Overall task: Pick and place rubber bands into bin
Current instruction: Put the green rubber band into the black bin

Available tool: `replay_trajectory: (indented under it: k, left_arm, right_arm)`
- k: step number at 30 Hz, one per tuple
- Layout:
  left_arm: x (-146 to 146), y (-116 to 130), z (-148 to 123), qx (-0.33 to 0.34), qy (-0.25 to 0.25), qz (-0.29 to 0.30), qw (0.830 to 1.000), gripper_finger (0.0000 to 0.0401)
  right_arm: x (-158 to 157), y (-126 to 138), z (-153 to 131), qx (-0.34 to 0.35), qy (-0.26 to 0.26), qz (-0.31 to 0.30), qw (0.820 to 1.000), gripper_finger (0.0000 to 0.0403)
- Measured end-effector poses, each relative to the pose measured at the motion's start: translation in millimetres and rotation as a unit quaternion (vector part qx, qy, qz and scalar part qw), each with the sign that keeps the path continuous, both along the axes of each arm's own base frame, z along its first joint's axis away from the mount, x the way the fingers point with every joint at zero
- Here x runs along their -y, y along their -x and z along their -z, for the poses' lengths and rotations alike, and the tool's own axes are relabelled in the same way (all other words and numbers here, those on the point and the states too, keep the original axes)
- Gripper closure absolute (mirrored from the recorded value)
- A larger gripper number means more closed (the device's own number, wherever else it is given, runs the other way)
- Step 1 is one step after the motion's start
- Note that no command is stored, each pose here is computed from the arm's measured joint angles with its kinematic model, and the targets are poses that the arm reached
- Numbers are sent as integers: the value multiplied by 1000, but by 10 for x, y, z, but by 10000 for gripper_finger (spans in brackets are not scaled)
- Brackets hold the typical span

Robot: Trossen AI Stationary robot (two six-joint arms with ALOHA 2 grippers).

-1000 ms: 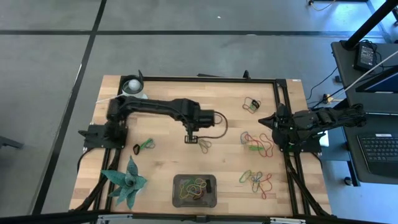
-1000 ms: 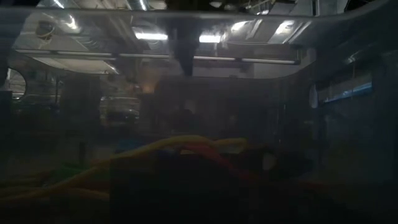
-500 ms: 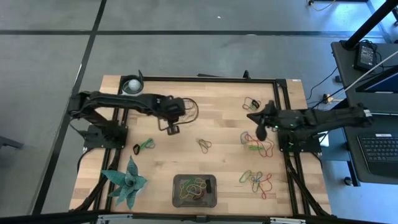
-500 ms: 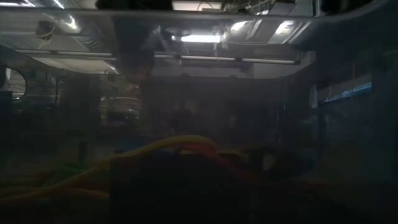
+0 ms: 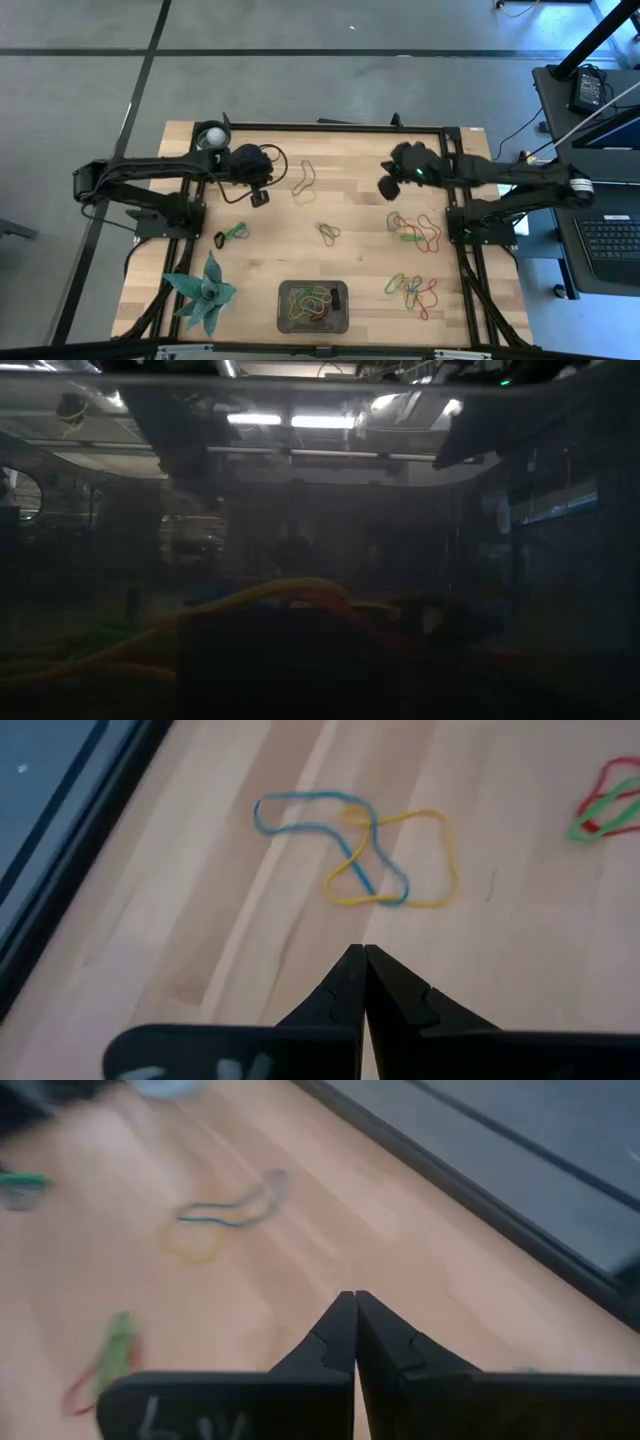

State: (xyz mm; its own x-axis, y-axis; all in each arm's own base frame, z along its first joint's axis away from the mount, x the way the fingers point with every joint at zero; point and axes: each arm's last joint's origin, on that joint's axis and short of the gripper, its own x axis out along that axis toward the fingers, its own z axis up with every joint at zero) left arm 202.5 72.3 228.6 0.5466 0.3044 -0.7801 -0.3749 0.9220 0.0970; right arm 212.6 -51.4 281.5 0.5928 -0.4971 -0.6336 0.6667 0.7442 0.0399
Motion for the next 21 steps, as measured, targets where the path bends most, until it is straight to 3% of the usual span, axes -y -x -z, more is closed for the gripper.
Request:
replay_trajectory:
  k: [5,12,16,21]
  left_arm:
    - [-33,39,97,2,6,-6,1000,399]
    - [-27,49,149,0,6,4,1000,399]
    - [-26,49,149,0,6,4,1000,399]
    - [-26,49,150,-1,6,4,1000,399]
  right_arm:
    - [379,-170,16,-102,-60,75,990,397]
    - [836,-220,335,-237,-169,156,944,387]
    - [958,-190,587,-280,-221,170,919,359]
    - [995,-139,847,-314,-249,188,896,324]
